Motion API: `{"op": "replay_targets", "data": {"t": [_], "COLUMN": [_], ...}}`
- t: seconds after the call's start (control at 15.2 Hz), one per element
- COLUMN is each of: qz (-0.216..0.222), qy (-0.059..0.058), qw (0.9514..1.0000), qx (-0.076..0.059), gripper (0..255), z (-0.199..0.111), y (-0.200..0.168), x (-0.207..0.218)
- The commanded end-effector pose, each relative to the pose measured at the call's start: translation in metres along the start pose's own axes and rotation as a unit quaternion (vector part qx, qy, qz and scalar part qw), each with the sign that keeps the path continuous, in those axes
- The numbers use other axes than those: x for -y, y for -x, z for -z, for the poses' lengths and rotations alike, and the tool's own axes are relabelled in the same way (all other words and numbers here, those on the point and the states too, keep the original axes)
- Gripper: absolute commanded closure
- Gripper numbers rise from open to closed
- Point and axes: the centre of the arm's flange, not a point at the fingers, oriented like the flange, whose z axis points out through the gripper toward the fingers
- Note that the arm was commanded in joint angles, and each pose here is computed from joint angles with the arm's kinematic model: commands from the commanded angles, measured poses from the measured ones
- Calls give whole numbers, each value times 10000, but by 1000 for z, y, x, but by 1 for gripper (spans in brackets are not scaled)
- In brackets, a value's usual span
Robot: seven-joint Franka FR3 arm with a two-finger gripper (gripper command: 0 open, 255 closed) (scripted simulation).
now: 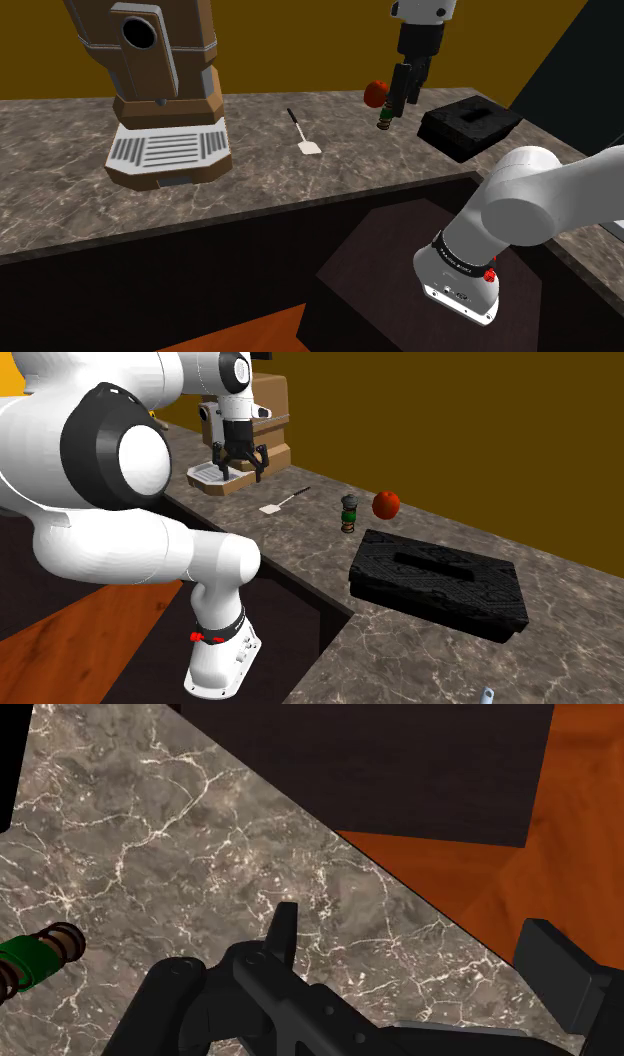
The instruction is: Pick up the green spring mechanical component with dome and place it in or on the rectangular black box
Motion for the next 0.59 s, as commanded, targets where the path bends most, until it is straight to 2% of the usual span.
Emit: {"op": "replay_targets", "data": {"t": [0.0,0.53], "qz": [0,-183], "qy": [0,26], "qw": [10000,9994], "qx": [0,-289], "gripper": [0,0], "z": [0,-17], "y": [0,-35], "x": [0,-94]}}
